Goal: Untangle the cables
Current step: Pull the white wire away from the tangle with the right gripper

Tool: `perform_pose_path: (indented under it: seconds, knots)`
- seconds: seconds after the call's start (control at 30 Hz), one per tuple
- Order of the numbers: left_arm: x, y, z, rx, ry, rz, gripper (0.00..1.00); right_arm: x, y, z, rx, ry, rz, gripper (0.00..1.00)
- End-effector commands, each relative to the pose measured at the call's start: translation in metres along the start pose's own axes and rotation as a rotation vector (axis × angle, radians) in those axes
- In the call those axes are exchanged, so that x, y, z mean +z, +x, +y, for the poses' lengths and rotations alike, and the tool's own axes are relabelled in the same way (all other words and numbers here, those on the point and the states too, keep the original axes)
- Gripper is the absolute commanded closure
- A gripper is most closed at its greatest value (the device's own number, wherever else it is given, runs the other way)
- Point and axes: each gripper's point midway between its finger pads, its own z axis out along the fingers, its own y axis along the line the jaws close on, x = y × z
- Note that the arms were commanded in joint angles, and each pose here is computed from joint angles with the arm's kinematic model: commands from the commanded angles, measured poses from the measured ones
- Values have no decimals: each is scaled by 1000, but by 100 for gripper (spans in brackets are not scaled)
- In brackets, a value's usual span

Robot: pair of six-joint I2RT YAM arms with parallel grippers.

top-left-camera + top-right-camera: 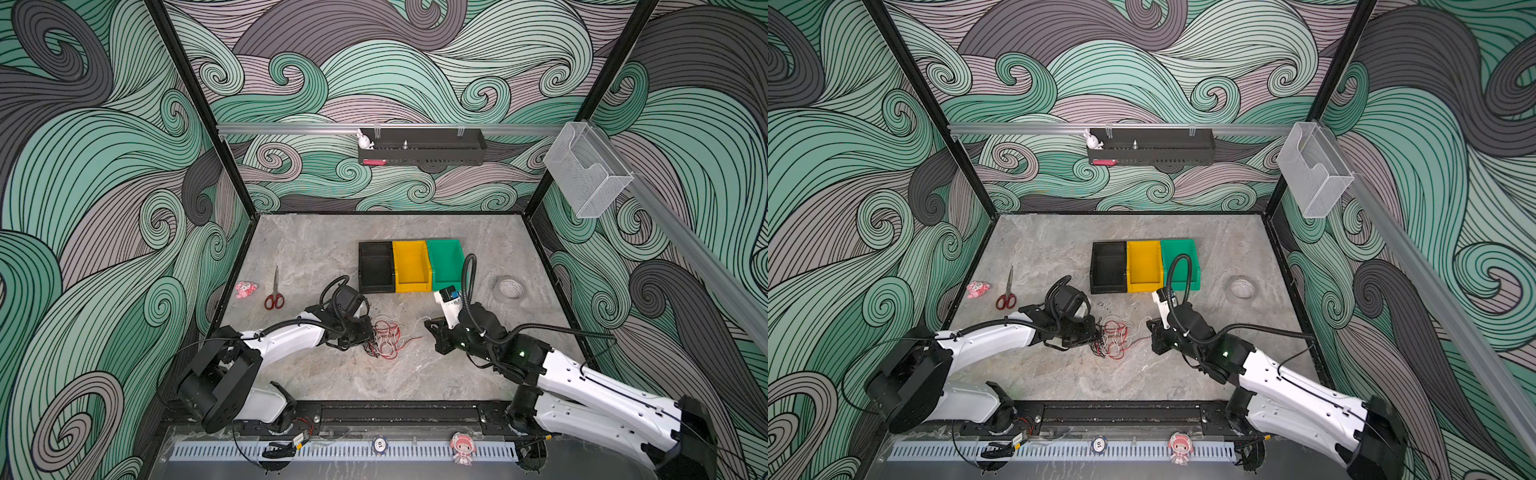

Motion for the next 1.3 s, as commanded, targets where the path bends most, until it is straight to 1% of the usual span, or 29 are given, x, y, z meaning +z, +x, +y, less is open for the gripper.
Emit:
perform_pose_path:
  seconds: [0.0,0.13,0.2,0.4,0.7,1.1,1.2,1.23,1.27]
  knots:
    - [-9,-3,11,-5,-55,-29,88,-2,14,-34,58,109,29,100]
    - [-12,-2,14,-14,-56,-37,89,-7,16,-60,109,191,18,100]
    - [-14,-2,16,-22,-55,-44,89,-10,26,-78,137,260,51,100]
    - [-22,-3,21,-30,-65,-65,89,-14,38,-107,229,347,55,100]
    - [-34,-3,38,-61,-89,-93,92,-18,43,-124,297,374,42,100]
    - [-53,-4,60,-105,-103,-127,92,-17,45,-128,315,376,55,100]
    - [-53,-1,62,-113,-90,-119,90,-16,42,-124,317,349,45,100]
    - [-52,0,62,-114,-84,-112,88,-15,40,-121,319,330,41,100]
    - [-52,0,60,-113,-75,-107,84,-13,39,-117,322,308,36,100]
